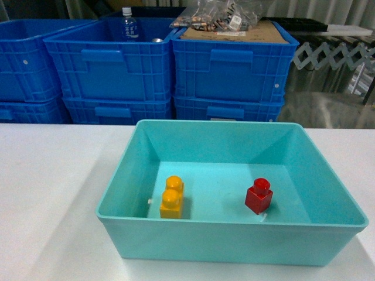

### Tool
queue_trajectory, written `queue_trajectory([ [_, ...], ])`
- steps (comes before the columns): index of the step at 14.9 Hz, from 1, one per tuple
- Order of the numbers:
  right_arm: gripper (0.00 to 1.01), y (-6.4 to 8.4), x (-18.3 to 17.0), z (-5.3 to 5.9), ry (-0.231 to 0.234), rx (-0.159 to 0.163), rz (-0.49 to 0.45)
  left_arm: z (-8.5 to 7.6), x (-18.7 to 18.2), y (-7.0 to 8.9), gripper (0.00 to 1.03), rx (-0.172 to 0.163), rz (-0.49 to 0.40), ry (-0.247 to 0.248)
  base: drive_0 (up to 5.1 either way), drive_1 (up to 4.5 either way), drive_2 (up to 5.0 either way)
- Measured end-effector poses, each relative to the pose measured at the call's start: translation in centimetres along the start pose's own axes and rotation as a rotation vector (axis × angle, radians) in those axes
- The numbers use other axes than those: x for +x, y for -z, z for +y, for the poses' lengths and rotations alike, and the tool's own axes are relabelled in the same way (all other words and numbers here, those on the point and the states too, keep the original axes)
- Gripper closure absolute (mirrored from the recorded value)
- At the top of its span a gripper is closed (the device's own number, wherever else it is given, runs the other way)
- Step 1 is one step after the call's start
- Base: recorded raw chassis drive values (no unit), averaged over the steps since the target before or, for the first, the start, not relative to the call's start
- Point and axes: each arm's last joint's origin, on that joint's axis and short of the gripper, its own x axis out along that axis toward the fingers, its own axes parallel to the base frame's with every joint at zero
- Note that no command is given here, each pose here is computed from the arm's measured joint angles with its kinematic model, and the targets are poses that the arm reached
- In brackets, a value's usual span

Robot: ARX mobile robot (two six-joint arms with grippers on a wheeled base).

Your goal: Pick red block from blue box to shelf

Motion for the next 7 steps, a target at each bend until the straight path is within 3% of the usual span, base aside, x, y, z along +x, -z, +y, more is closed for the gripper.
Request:
queue_trajectory([
  [1, 0.03, -2.0, 1.6, 0.5, -0.053, -0.006, 0.017, 0.0, 0.0, 0.0, 0.05, 0.000, -0.001, 0.000, 0.0, 0.00, 0.0],
  [3, 0.03, -3.8, 4.7, 2.0, -0.127, -0.014, 0.092, 0.0, 0.0, 0.0, 0.05, 0.000, 0.000, 0.000, 0.0, 0.00, 0.0],
  [5, 0.03, -4.6, 8.5, 4.6, -0.204, -0.009, 0.225, 0.0, 0.0, 0.0, 0.05, 0.000, 0.000, 0.000, 0.0, 0.00, 0.0],
  [7, 0.03, -5.1, 12.2, 7.6, -0.243, -0.008, 0.341, 0.0, 0.0, 0.0, 0.05, 0.000, 0.000, 0.000, 0.0, 0.00, 0.0],
])
